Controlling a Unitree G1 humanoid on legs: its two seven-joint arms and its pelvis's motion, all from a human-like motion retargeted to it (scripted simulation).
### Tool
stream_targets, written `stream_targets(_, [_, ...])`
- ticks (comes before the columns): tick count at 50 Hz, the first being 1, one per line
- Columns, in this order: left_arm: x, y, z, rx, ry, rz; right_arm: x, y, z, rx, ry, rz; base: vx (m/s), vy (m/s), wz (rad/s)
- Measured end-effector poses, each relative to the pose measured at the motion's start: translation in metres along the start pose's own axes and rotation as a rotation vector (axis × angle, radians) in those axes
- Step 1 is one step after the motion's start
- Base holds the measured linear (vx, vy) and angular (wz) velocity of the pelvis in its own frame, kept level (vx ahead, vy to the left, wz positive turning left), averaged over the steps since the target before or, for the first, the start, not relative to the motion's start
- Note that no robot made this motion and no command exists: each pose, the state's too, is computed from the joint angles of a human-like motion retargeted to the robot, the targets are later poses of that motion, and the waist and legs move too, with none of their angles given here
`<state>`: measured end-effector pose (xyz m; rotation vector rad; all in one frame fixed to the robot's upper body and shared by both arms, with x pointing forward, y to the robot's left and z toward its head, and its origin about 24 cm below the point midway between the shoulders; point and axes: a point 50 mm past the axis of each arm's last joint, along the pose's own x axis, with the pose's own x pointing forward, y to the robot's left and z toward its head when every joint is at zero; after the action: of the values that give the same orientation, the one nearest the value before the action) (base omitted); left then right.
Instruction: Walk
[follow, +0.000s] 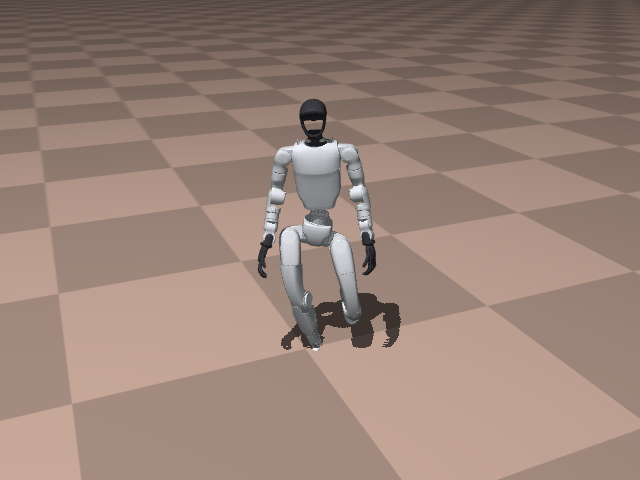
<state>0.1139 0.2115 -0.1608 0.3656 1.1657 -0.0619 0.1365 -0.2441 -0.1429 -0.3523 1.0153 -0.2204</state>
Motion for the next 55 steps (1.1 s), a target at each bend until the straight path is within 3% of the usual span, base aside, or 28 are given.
stream_targets(10, [0.002,0.003,0.055,-0.035,-0.188,0.059,-0.001,0.038,0.052,-0.068,-0.173,0.119,0.41,0.03,-1.05])
stream_targets(17, [0.001,-0.005,0.056,0.005,-0.206,0.037,-0.006,0.058,0.046,-0.148,-0.168,0.201,0.38,0.08,-0.8])
stream_targets(36, [0.002,-0.005,0.009,-0.015,0.003,0.0,-0.009,0.013,-0.037,-0.135,0.154,0.033,0.49,0.16,-0.36])
stream_targets(55, [0.004,0.012,0.066,0.101,-0.171,0.133,-0.004,0.031,0.006,-0.083,-0.01,0.009,0.53,0.06,-0.04])
